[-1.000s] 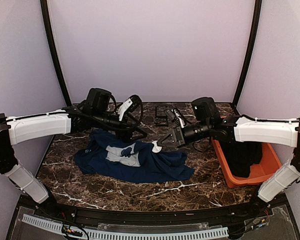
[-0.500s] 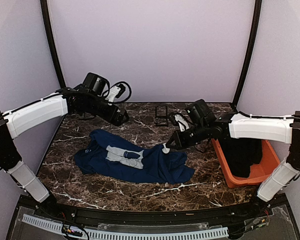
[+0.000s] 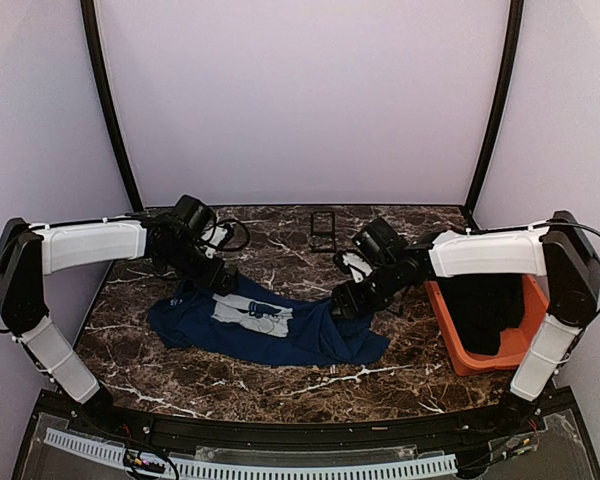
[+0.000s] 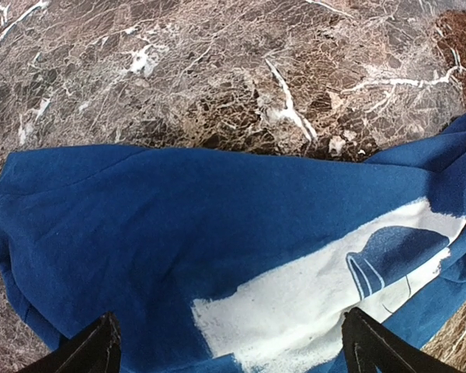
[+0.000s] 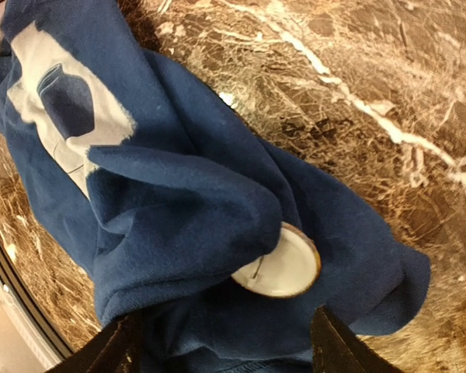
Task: Pin the brooch onto the clothing
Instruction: Place the clothing with brooches at the center of the board.
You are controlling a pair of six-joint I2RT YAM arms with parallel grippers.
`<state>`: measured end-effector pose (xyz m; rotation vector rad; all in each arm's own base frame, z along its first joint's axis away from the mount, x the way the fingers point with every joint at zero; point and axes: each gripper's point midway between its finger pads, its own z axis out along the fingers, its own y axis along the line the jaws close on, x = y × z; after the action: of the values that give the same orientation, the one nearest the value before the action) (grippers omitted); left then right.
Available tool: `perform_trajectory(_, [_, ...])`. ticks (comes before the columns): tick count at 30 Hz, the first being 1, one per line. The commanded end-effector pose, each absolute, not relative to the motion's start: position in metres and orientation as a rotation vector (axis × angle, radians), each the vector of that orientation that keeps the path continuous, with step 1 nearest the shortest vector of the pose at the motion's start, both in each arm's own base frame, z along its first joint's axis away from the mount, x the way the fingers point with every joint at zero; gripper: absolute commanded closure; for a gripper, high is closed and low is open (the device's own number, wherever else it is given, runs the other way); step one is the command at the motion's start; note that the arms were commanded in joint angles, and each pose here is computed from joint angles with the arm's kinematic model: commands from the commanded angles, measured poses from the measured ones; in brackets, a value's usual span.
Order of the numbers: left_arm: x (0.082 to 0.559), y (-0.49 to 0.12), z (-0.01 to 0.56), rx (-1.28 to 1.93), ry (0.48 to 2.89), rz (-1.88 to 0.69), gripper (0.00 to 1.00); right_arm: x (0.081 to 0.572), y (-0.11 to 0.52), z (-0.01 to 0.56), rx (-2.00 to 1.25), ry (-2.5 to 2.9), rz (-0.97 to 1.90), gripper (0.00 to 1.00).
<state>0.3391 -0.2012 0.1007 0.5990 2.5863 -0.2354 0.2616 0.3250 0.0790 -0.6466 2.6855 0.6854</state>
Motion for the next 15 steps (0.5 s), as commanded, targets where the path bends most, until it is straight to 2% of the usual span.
perform_trajectory(1, [0.349,-0.189,0.108,0.514,2.576,-0.249,0.01,0.275,0.315,0.085,-0.614,2.684,0.605,0.23])
perform_trajectory(9, [0.352,-0.184,0.12,0.502,2.544,-0.255,0.01,0.291,0.311,0.11,-0.704,2.579,0.459,0.13])
perform_trajectory(15, [0.36,-0.182,0.135,0.396,2.501,-0.355,0.01,0.362,0.303,0.152,-0.616,2.409,0.167,0.09])
